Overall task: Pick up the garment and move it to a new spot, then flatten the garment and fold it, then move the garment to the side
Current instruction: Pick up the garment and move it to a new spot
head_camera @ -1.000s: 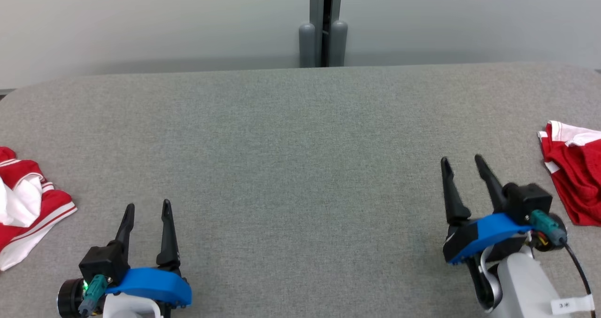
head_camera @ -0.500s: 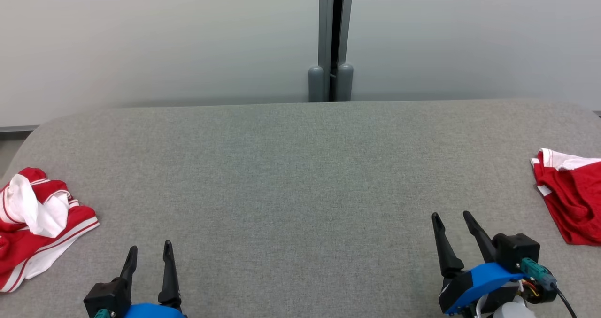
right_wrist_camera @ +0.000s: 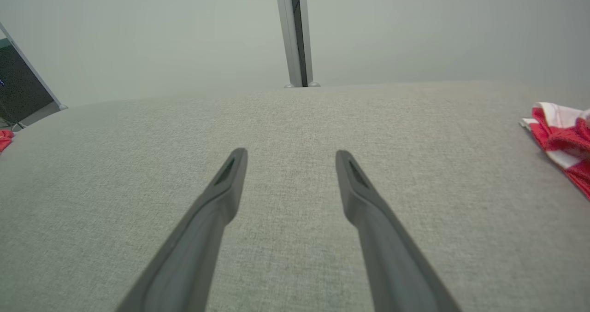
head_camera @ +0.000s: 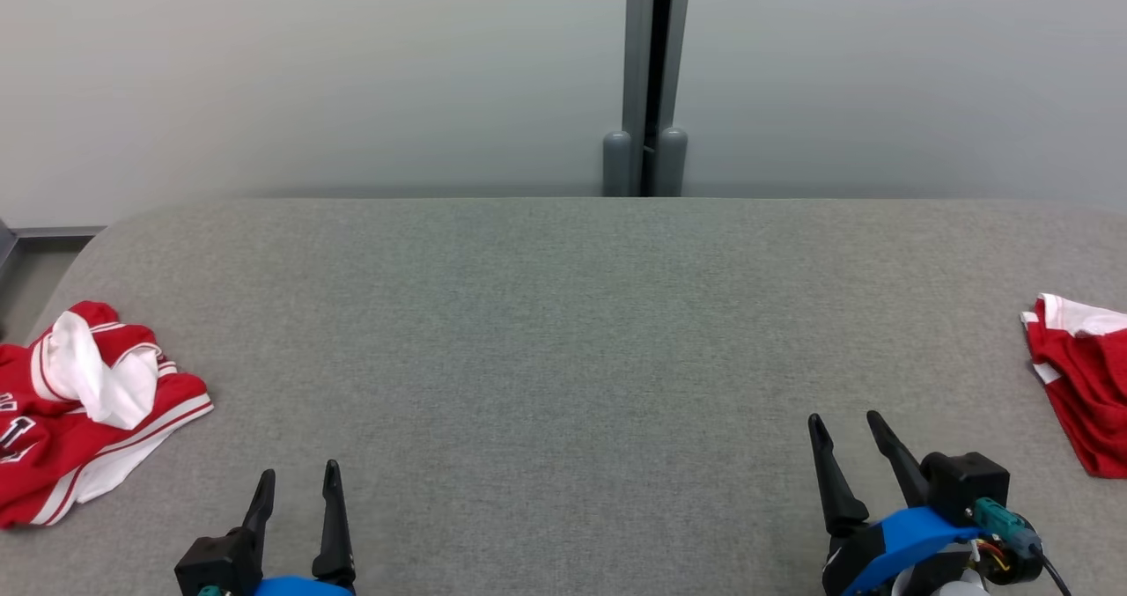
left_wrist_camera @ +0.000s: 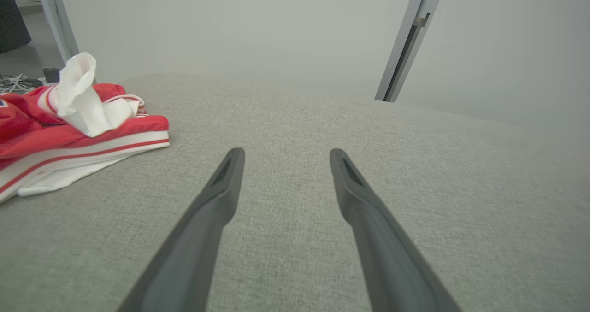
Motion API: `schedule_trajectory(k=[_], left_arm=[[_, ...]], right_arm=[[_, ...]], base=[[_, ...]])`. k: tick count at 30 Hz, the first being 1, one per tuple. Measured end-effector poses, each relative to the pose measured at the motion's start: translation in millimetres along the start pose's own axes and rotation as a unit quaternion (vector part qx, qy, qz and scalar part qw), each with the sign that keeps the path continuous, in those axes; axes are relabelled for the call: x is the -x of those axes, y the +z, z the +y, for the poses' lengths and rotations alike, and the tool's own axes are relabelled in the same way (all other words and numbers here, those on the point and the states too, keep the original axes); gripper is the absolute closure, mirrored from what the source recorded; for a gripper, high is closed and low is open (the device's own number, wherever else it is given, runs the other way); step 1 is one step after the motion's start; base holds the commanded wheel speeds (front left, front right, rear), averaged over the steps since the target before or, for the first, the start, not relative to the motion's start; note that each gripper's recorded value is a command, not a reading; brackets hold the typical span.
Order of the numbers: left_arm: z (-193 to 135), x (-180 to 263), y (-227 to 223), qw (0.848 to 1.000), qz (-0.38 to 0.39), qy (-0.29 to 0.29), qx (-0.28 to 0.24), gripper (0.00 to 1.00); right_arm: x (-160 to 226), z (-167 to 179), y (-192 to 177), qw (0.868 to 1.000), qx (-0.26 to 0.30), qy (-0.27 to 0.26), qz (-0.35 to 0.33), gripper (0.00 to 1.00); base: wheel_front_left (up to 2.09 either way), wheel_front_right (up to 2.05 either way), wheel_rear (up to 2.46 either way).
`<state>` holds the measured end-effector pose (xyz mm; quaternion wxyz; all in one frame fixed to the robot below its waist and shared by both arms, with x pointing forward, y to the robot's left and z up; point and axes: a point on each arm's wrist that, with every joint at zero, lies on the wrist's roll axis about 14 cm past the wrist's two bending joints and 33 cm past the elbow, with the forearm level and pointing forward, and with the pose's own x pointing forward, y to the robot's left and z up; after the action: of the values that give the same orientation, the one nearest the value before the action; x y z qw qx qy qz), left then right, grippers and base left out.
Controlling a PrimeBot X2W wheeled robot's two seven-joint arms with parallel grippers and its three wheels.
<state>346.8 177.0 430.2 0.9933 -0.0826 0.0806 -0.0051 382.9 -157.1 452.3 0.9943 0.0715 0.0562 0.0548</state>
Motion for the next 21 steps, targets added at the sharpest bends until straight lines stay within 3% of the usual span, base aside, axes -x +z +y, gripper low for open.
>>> schedule_trajectory(k=[10, 15, 21], left_arm=[[52, 22, 5, 0.996, -0.013, 0.089, 0.018, 0.0], [109, 69, 2, 0.98, -0.021, 0.193, 0.033, 0.0], [152, 127, -9, 0.956, -0.021, 0.289, 0.053, 0.0]], right_arm=[[-27, 58, -11, 0.996, 0.013, 0.086, 0.019, 0.0], [-42, 123, -20, 0.983, 0.018, 0.178, 0.032, 0.0], [-44, 178, -30, 0.966, 0.019, 0.252, 0.047, 0.0]], base=[[0.0, 0.0, 0.0], [0.0, 0.0, 0.0], [0.0, 0.0, 0.0]])
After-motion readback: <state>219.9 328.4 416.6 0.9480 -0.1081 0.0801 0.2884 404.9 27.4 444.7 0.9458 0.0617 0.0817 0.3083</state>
